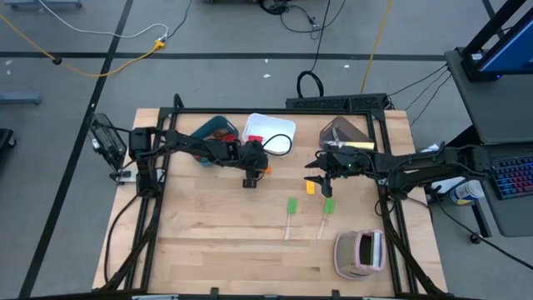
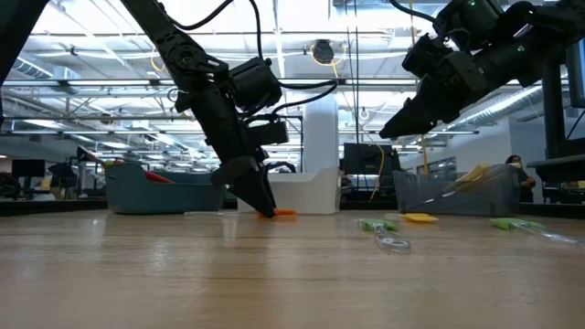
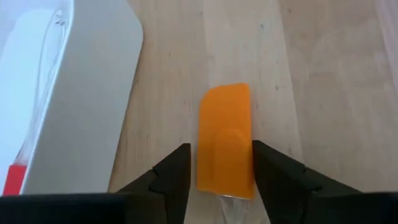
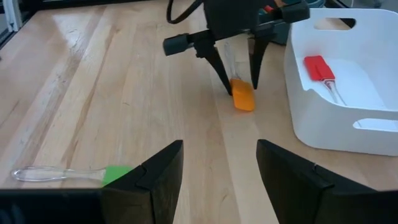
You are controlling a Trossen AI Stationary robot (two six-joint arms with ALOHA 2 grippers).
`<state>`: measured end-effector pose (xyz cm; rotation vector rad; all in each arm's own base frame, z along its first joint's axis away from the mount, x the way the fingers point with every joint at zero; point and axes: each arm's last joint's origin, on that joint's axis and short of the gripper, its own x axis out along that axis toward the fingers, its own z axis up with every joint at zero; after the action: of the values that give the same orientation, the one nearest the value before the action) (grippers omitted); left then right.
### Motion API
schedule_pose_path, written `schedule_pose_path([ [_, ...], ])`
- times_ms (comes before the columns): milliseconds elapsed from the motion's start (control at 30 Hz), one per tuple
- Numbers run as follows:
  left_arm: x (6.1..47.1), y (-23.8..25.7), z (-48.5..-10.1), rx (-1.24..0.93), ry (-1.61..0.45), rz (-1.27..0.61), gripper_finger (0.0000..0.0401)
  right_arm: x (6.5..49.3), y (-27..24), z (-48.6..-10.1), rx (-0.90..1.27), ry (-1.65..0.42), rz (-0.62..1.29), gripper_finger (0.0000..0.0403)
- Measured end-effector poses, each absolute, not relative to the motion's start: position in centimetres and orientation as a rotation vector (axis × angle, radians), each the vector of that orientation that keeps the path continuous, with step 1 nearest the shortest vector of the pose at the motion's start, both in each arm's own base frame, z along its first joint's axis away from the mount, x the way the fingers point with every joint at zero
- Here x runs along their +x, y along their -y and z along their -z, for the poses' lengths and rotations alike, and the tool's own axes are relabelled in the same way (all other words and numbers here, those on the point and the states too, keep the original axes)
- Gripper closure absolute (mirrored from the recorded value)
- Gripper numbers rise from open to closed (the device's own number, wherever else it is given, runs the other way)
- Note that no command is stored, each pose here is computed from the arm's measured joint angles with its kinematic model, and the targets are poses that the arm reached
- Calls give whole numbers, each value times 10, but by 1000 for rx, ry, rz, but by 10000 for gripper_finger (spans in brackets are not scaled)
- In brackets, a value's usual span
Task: Pick & Place Kitchen Items
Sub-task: Put the orange spatula into the white bin
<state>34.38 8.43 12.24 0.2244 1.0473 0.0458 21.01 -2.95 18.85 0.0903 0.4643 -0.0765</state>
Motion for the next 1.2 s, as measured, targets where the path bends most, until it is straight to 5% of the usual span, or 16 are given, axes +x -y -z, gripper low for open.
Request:
schedule_pose_path([
  [133, 343, -85, -123, 219, -1054, -74, 247, 211, 26, -189, 86, -465, 59, 206],
  [467, 342, -89, -124, 130, -1036, -52, 388, 211, 19, -189, 78, -465, 29, 207],
  [867, 345, -57, -152, 191, -960, -134, 390, 211, 19, -189, 78, -465, 30, 207],
  [1200, 340, -60, -219, 277, -667, -210, 393, 201, 18, -170, 49, -351, 26, 206],
])
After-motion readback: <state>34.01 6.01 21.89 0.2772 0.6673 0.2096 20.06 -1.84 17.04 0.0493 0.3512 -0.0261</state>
